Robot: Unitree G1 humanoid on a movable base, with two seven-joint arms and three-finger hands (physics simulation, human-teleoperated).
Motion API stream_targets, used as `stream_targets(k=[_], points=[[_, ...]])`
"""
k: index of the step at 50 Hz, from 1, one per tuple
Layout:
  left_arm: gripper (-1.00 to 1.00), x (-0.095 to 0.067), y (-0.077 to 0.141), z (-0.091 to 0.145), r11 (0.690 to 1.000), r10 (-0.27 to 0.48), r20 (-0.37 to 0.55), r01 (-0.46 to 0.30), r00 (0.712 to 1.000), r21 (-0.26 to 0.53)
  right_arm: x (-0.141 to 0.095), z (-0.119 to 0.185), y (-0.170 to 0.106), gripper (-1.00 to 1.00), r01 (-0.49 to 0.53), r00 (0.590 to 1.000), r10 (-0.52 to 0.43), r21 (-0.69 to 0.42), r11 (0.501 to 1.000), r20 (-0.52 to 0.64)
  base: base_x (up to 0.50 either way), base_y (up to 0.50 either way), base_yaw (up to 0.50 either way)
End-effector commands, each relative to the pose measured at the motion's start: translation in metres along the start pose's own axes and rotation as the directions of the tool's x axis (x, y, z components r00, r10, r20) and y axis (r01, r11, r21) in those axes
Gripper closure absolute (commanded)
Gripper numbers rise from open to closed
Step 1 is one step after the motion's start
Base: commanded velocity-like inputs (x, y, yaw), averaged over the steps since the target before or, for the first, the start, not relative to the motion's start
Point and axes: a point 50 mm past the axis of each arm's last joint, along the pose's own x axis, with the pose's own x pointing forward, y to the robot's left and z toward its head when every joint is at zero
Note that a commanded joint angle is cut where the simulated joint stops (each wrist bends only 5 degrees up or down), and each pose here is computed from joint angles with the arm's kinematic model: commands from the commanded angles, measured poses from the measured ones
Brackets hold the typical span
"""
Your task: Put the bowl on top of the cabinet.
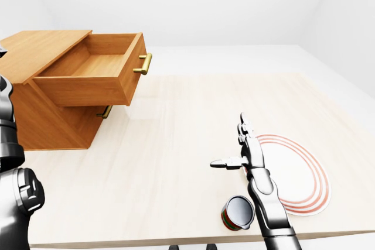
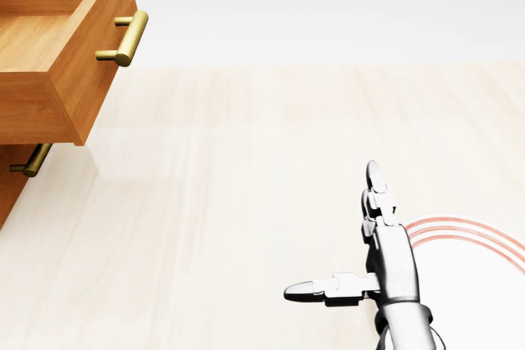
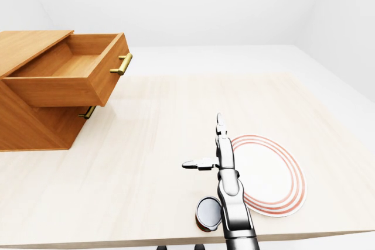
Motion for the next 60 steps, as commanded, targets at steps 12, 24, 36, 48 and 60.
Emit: stream_targets(k=[12, 24, 36, 48, 60], points=[[0.92, -0.016, -0.016, -0.049, 0.947, -0.162, -0.136, 0.193, 0.977, 0.256, -0.001, 0.002, -0.002, -1.0, 0.005, 1.0, -0.005, 0.002, 1.0, 0.003, 0.0, 0.0, 0.0], [0.92, -0.033, -0.028, -0.065, 0.914, -0.228, -0.183, 0.275, 0.956, 0.298, -0.001, 0.001, -0.002, -1.0, 0.006, 1.0, -0.006, 0.002, 1.0, 0.005, 0.0, 0.0, 0.0], [0.92, -0.053, -0.046, -0.07, 0.886, -0.299, -0.207, 0.351, 0.932, 0.301, -0.002, 0.001, -0.002, -1.0, 0.007, 1.0, -0.007, 0.003, 1.0, 0.003, 0.0, 0.0, 0.0], [0.91, -0.059, -0.055, -0.065, 0.881, -0.325, -0.198, 0.372, 0.925, 0.291, -0.001, 0.001, -0.002, -1.0, 0.008, 1.0, -0.008, 0.004, 1.0, 0.001, 0.0, 0.0, 0.0], [-1.0, -0.058, -0.055, -0.064, 0.88, -0.327, -0.192, 0.372, 0.925, 0.296, 0.0, -0.001, -0.002, -1.0, 0.008, 1.0, -0.008, 0.004, 1.0, -0.002, 0.0, 0.0, 0.0]])
